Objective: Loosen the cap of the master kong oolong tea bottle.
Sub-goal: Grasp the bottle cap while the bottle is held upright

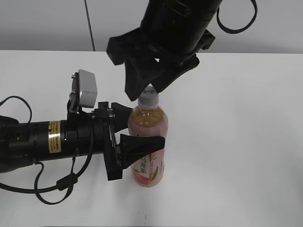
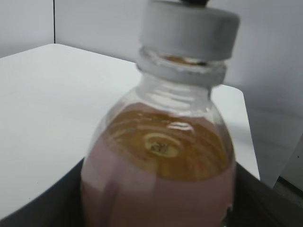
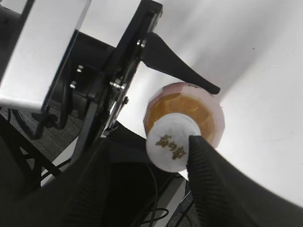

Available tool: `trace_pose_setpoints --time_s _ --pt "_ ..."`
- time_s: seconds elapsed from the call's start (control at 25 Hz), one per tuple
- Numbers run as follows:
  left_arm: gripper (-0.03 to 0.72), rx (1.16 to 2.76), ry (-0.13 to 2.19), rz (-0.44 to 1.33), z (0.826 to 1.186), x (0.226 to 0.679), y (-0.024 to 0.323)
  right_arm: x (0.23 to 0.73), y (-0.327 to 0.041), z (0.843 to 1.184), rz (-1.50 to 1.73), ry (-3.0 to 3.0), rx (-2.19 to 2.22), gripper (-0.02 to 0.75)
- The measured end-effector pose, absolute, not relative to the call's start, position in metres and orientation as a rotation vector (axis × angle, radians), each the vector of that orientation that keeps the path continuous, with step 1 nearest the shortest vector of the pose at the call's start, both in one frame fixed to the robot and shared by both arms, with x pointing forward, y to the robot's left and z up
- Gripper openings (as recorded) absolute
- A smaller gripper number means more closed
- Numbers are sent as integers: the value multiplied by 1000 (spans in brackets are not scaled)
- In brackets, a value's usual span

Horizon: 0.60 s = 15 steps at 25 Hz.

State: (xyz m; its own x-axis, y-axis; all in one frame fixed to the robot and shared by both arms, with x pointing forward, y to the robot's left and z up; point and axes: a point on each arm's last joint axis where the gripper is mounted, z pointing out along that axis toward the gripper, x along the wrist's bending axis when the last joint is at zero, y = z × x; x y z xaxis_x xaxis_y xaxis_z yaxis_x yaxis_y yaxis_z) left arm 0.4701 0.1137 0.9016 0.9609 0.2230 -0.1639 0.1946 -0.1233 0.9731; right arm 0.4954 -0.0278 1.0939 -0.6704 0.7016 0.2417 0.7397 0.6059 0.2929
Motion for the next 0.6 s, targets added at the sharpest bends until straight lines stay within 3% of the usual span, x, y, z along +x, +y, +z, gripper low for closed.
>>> trace_pose_setpoints --time_s 0.6 --pt "465 1705 316 24 902 470 114 496 -30 1094 -561 -2750 -1229 410"
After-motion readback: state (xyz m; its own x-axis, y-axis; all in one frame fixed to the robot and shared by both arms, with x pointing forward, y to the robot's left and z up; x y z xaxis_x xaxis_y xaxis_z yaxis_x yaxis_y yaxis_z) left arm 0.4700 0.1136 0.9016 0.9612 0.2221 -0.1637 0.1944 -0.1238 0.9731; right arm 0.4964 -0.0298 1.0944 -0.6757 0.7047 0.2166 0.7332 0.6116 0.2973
